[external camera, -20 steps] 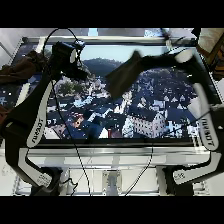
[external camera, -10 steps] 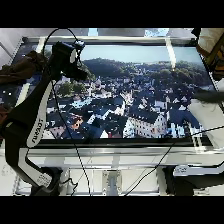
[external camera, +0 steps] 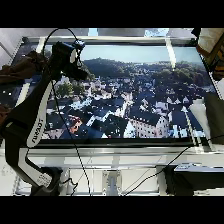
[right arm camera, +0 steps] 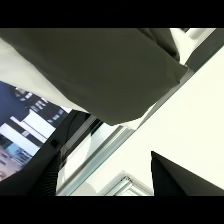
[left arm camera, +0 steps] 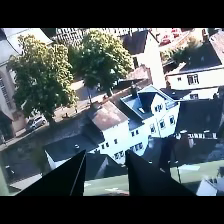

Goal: Fold the shirts.

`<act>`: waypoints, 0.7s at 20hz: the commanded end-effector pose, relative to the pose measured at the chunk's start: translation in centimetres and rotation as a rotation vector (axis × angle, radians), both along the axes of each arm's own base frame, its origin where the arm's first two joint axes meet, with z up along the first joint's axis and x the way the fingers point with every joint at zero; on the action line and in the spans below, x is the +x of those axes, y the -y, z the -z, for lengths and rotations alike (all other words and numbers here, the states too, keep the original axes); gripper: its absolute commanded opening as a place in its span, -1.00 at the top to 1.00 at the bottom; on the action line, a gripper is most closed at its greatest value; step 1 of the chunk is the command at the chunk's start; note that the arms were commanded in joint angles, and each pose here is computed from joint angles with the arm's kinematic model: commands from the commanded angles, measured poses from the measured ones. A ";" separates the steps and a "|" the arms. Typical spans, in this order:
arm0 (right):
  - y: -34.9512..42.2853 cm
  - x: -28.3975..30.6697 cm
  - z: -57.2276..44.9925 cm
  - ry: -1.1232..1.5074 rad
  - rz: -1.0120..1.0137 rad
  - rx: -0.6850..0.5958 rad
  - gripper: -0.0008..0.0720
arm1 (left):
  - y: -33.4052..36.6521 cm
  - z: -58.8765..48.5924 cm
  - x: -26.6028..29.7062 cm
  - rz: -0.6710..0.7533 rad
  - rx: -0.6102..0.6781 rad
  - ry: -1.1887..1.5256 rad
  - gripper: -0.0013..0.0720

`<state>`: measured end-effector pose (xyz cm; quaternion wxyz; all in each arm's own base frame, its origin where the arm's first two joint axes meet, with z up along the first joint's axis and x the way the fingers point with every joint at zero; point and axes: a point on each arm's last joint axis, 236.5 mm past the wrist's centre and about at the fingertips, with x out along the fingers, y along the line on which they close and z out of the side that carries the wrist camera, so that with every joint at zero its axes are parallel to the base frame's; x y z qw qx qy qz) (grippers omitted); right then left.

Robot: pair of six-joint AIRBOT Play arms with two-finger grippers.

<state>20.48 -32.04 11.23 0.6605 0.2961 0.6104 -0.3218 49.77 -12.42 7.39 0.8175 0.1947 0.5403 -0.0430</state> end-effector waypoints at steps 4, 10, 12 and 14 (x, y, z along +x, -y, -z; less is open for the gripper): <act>0.3 0.3 -0.1 0.060 0.017 0.016 -0.70 | -0.1 0.1 0.0 -0.002 0.001 -0.003 0.15; 0.3 0.3 -0.1 0.059 0.017 0.015 -0.70 | -0.1 0.1 -0.2 -0.004 0.002 -0.008 0.15; 0.3 0.3 -0.1 0.059 0.017 0.016 -0.70 | -0.1 0.1 -0.2 -0.004 0.002 -0.008 0.15; 0.3 0.3 -0.1 0.059 0.017 0.015 -0.70 | -0.1 0.1 -0.2 -0.004 0.002 -0.008 0.15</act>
